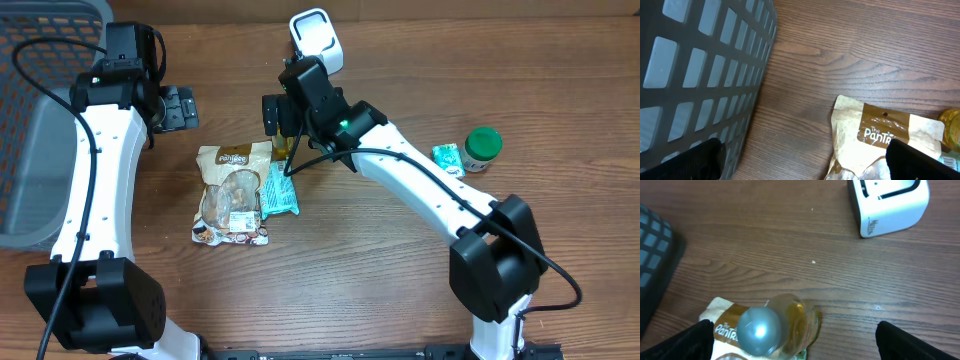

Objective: Scan the item barcode
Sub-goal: 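Lower the right gripper and close it on the bottle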

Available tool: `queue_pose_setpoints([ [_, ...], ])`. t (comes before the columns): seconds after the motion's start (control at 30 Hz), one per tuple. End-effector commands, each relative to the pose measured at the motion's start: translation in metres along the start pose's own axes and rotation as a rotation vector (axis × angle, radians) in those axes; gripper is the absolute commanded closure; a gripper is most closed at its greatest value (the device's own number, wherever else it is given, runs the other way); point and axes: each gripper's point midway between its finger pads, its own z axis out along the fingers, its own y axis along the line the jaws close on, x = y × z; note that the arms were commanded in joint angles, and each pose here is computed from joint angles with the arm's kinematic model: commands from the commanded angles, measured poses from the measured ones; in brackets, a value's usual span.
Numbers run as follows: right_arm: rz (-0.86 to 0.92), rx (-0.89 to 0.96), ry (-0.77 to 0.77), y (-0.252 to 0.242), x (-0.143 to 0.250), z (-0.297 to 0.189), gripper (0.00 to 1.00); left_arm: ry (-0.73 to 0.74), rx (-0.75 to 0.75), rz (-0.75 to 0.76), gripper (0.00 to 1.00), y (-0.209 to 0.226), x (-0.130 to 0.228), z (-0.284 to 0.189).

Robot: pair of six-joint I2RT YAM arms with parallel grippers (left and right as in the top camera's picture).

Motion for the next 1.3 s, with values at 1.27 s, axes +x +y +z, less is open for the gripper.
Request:
queue_pose_setpoints([
  [1.27,-0.039,0.029,0.011,0.015,0.030,0.039,0.28,-0.033,0.002,-0.001,0.00,0.005,-0.009,-0.009],
])
